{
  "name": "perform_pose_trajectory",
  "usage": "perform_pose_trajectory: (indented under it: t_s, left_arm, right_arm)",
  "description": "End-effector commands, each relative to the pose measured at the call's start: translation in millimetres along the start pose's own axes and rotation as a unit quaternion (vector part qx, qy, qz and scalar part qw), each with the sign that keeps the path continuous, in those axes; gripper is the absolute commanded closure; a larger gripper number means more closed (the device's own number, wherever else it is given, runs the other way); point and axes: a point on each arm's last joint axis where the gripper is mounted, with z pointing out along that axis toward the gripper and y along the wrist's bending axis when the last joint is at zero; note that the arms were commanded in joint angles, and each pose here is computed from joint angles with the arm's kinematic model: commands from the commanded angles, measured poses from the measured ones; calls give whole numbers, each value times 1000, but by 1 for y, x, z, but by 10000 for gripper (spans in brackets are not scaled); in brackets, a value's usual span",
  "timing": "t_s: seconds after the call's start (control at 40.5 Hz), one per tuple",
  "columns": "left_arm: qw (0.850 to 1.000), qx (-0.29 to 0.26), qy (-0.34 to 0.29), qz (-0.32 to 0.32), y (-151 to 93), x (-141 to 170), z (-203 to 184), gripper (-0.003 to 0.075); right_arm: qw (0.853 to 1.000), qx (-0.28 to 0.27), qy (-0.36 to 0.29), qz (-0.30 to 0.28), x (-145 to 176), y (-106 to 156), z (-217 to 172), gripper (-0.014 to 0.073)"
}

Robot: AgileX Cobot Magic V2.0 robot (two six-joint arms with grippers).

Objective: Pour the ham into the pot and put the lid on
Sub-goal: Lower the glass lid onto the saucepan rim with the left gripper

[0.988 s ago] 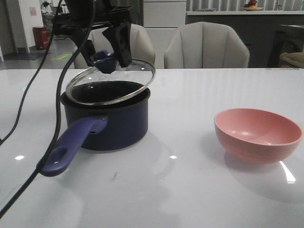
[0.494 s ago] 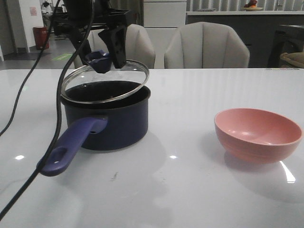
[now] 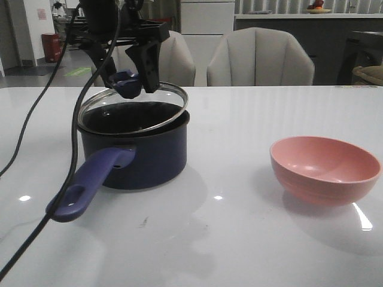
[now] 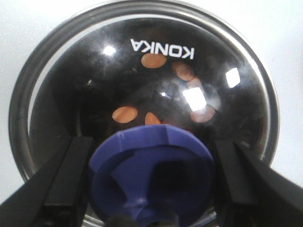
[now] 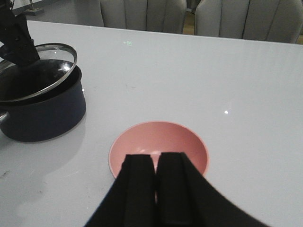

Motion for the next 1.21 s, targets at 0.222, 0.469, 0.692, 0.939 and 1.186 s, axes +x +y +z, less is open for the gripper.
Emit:
perform_pose_trajectory:
  t_s: [0.222,0.469,0.692,0.939,1.186]
  left_arm:
    - [998,4,-59,4,-6,-4,-42,378]
    - [998,4,-61,5,-8,-5,-44,308]
    - [998,5,-60,5,-8,-5,-44,256]
    - [998,7,-60,5,-8,-5,-44,247]
    - [998,11,-60,6,-11,-5,-44,206]
  right_arm:
    - [998,0,-58,-3,-17,1,-2,440]
    - [998,0,-58,-3,-17,1,-2,440]
    - [998,0,-58,-3,-17,1,-2,440]
    - [998,0,-58,-3,-17,1,-2,440]
    - [998,0,-58,-3,-17,1,-2,440]
